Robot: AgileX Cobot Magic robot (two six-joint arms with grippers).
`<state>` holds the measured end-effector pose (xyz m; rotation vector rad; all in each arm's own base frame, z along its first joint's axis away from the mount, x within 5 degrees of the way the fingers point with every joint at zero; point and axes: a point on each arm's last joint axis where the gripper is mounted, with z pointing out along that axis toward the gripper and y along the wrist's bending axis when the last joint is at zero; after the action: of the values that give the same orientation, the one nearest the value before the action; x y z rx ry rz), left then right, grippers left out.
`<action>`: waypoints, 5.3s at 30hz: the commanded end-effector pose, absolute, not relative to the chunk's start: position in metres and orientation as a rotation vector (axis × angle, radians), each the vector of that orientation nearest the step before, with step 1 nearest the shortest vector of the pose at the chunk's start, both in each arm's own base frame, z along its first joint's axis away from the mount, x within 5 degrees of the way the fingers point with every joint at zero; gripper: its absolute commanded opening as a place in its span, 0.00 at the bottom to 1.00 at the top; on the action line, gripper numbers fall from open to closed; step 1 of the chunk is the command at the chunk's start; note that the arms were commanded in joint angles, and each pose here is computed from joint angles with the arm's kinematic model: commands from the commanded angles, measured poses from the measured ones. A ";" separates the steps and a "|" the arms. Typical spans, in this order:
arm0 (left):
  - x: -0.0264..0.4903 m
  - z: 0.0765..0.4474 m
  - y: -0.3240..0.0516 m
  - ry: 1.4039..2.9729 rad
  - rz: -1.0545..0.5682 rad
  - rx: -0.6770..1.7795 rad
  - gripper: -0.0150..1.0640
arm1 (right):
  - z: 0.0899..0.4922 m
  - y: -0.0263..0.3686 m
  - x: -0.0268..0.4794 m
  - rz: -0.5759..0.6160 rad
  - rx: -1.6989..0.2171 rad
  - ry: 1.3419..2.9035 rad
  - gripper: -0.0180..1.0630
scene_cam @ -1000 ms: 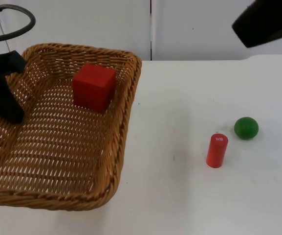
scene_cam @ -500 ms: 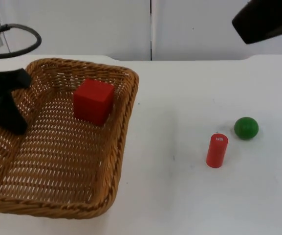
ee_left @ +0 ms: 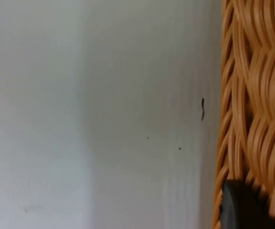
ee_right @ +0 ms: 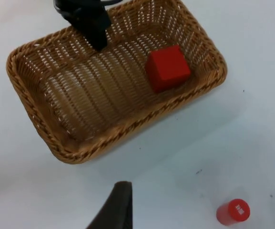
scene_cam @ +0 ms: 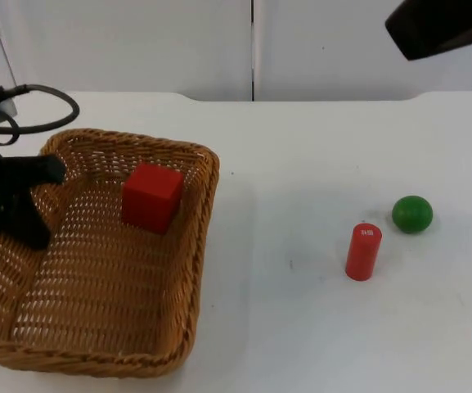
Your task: Pick up the basket with the left hand and place the object to the left of the red cylinder into the basket with the right hand.
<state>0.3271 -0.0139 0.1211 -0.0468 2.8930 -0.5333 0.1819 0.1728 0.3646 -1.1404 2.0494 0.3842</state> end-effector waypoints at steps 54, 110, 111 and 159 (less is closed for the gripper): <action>0.330 0.133 -0.006 2.840 -0.389 0.027 0.84 | 0.367 0.170 0.184 0.350 -1.126 2.012 0.87; 0.137 0.342 -0.021 2.082 -0.273 0.183 0.84 | 0.302 0.142 0.151 0.446 -0.940 2.106 0.87; 0.137 0.342 -0.021 2.082 -0.273 0.183 0.84 | 0.302 0.142 0.151 0.446 -0.940 2.106 0.87; -0.018 0.305 -0.014 1.938 -0.064 0.104 0.84 | 0.314 0.046 0.038 0.492 -0.873 1.859 0.87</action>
<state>-0.0177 -0.0176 0.3064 0.1443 1.9311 -0.0845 0.0391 0.0472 0.3169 -0.8785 1.8415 0.4958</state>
